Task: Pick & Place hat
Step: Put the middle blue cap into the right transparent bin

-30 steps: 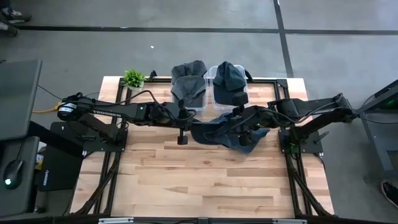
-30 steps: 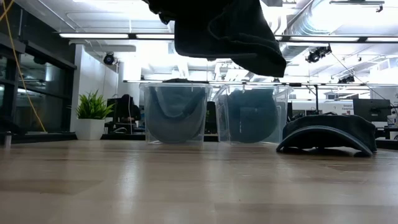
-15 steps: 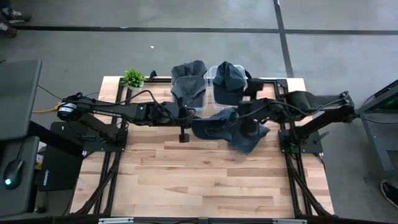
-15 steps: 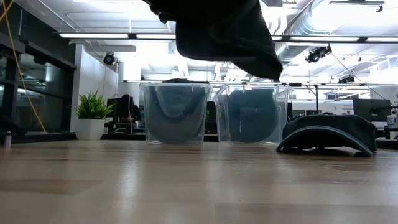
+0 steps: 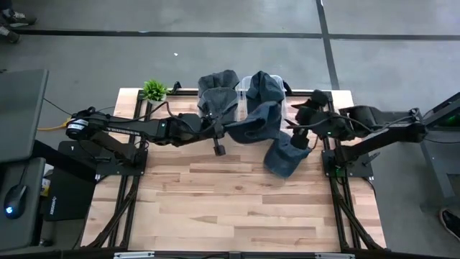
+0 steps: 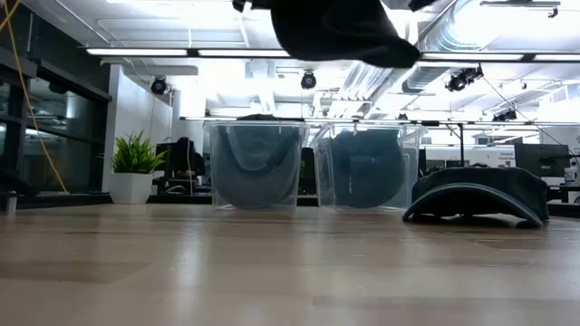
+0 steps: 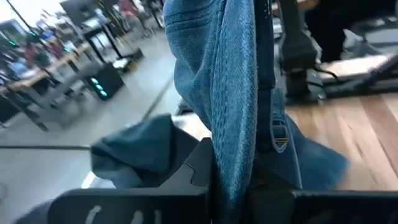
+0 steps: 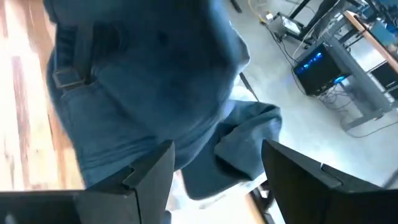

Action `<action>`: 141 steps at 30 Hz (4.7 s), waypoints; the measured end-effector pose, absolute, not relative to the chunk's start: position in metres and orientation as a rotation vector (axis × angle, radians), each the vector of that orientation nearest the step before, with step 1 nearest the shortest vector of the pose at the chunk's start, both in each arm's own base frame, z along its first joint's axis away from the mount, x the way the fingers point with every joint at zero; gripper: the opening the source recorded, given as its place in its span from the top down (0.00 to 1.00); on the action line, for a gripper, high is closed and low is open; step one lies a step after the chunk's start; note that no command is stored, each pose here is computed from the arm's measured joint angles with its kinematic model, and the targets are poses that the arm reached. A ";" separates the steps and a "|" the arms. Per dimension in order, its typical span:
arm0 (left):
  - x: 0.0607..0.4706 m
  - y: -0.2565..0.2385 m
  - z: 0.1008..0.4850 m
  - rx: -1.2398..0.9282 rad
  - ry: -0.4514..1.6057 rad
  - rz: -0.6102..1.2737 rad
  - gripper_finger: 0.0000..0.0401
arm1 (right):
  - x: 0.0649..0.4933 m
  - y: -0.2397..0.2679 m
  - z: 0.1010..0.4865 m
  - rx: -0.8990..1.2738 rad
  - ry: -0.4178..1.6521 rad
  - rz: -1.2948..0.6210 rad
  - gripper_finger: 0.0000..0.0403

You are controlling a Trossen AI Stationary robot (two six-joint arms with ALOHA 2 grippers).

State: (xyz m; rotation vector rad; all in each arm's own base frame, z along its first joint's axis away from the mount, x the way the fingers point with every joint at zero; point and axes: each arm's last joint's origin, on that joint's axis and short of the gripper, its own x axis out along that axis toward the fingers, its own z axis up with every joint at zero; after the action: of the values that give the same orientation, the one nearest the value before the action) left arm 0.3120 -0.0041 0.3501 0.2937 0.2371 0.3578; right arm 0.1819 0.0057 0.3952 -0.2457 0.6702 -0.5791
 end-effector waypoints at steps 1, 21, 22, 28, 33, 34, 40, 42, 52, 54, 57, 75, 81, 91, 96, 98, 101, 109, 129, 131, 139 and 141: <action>0.312 -0.004 0.352 0.299 0.223 0.370 0.99 | 0.178 0.005 0.388 -0.225 0.644 -0.583 0.41; 0.314 -0.002 0.381 0.341 -0.077 0.476 0.99 | 0.141 0.004 0.284 0.171 0.029 -0.443 0.41; 0.314 -0.002 0.382 0.339 -0.097 0.470 0.99 | 0.142 0.004 0.282 0.178 -0.019 -0.430 0.41; 0.312 0.012 0.365 0.286 -0.214 0.414 0.99 | 0.143 0.006 0.279 0.194 -0.277 -0.339 0.41; 0.306 0.025 0.351 0.225 -0.314 0.378 0.99 | 0.145 0.007 0.286 0.172 -0.376 -0.301 0.41; 0.305 0.026 0.348 0.216 -0.326 0.369 0.99 | 0.145 0.007 0.288 0.175 -0.399 -0.289 0.41; 0.319 0.030 0.329 0.205 -0.327 0.339 0.99 | 0.152 0.008 0.292 0.183 -0.479 -0.314 0.41; 0.324 0.030 0.328 0.206 -0.352 0.329 0.99 | 0.156 0.006 0.292 0.196 -0.500 -0.319 0.41; 0.336 0.032 0.311 0.219 -0.310 0.354 0.99 | 0.170 -0.001 0.284 0.270 -0.490 -0.304 0.41; 0.335 0.032 0.311 0.227 -0.312 0.357 0.99 | 0.172 -0.001 0.282 0.277 -0.486 -0.302 0.41; 0.335 0.032 0.311 0.230 -0.311 0.358 0.99 | 0.172 -0.001 0.284 0.282 -0.506 -0.292 0.41; 0.336 0.031 0.310 0.240 -0.296 0.311 0.99 | 0.169 -0.007 0.288 0.331 -0.569 -0.408 0.41; 0.337 0.030 0.310 0.243 -0.298 0.293 0.99 | 0.169 -0.014 0.288 0.346 -0.584 -0.399 0.41; 0.337 0.030 0.309 0.244 -0.296 0.288 0.99 | 0.174 -0.018 0.285 0.347 -0.560 -0.328 0.55; 0.337 0.030 0.308 0.245 -0.283 0.287 0.99 | 0.179 -0.018 0.280 0.331 -0.529 -0.328 0.71; 0.337 0.030 0.307 0.246 -0.274 0.286 0.98 | 0.179 -0.017 0.280 0.314 -0.523 -0.325 0.77; 0.337 0.030 0.307 0.244 -0.272 0.295 0.96 | 0.179 -0.017 0.281 0.286 -0.522 -0.316 0.88; 0.337 0.030 0.307 0.245 -0.273 0.288 0.97 | 0.179 -0.016 0.282 0.236 -0.525 -0.288 0.98; 0.326 0.031 0.323 0.254 -0.307 0.379 0.34 | 0.181 -0.022 0.277 0.194 -0.468 -0.332 0.99; 0.319 0.031 0.332 0.271 -0.307 0.419 0.31 | 0.180 -0.026 0.277 0.189 -0.465 -0.352 0.99; 0.285 0.032 0.354 0.309 -0.164 0.527 0.28 | 0.179 -0.044 0.280 0.163 -0.399 -0.443 0.99; 0.279 0.032 0.353 0.319 -0.094 0.531 0.28 | 0.181 -0.048 0.285 0.153 -0.376 -0.458 0.99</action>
State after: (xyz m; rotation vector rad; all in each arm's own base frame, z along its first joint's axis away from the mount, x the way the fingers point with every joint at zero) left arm 0.2788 0.0320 0.3532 0.3185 -0.0936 0.5307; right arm 0.1805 -0.0480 0.2852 0.1530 -0.3762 -0.4579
